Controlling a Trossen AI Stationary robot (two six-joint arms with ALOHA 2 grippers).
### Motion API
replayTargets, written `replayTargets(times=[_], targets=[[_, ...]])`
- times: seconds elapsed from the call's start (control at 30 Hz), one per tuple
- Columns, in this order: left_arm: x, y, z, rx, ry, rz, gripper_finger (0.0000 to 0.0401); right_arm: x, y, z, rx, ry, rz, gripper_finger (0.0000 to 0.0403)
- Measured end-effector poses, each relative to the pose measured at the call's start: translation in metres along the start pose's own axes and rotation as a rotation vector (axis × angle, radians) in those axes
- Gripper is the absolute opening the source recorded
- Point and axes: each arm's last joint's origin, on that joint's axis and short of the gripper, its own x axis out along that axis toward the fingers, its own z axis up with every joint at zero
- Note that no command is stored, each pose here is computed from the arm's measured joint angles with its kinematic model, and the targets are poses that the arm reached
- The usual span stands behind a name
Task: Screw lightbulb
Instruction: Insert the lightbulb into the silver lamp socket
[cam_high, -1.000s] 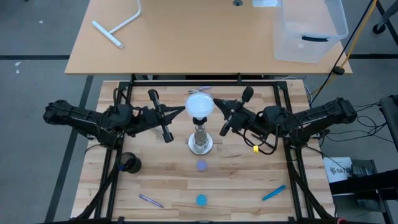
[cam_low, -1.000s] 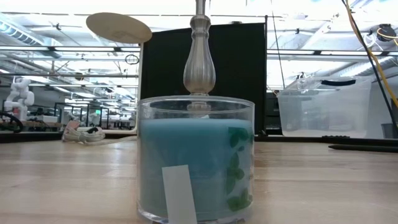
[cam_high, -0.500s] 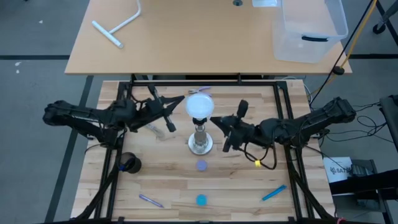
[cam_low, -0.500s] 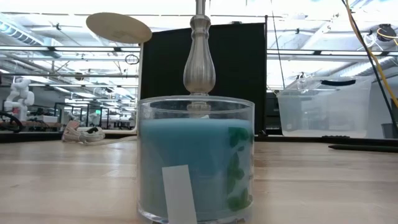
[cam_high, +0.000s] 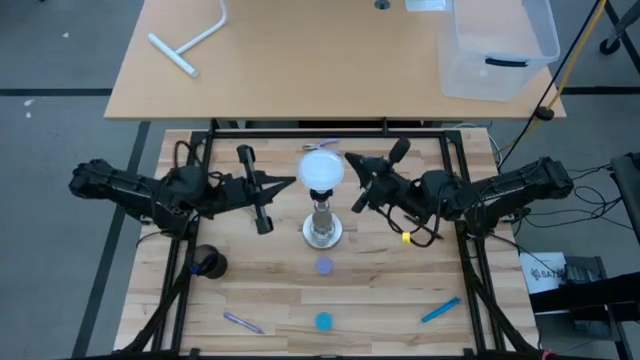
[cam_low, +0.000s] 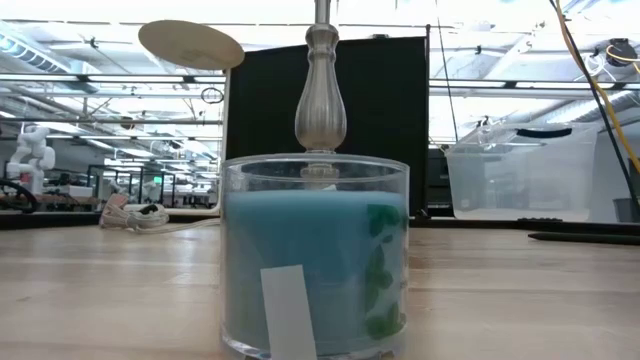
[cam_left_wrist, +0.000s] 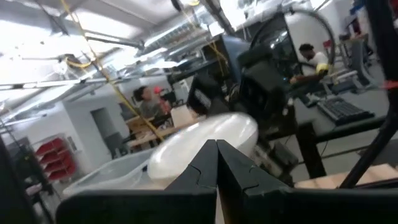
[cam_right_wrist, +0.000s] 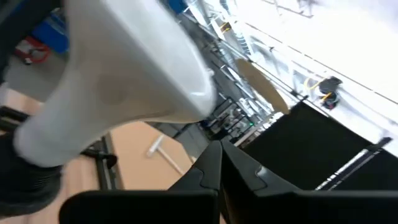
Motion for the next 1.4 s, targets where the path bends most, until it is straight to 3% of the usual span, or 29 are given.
replayTargets(times=[0.73,1.0,1.2,1.4], targets=[[0.012,0.015,-0.019,-0.034,0.078,0.057,0.0000,-0.007,0.003,0.008,-0.007,-0.080,0.051,0.0000],[0.016,0.025,-0.039,-0.024,0.219,0.120,0.0000,-0.019,0.019,0.015,-0.007,-0.141,0.180,0.0000],[0.015,0.033,-0.034,-0.009,0.184,0.155,0.0000,-0.025,0.027,0.015,0.002,-0.125,0.251,0.0000],[0.007,0.025,-0.014,0.028,0.047,0.070,0.0000,-0.019,0.026,0.006,0.007,-0.041,0.225,0.0000]])
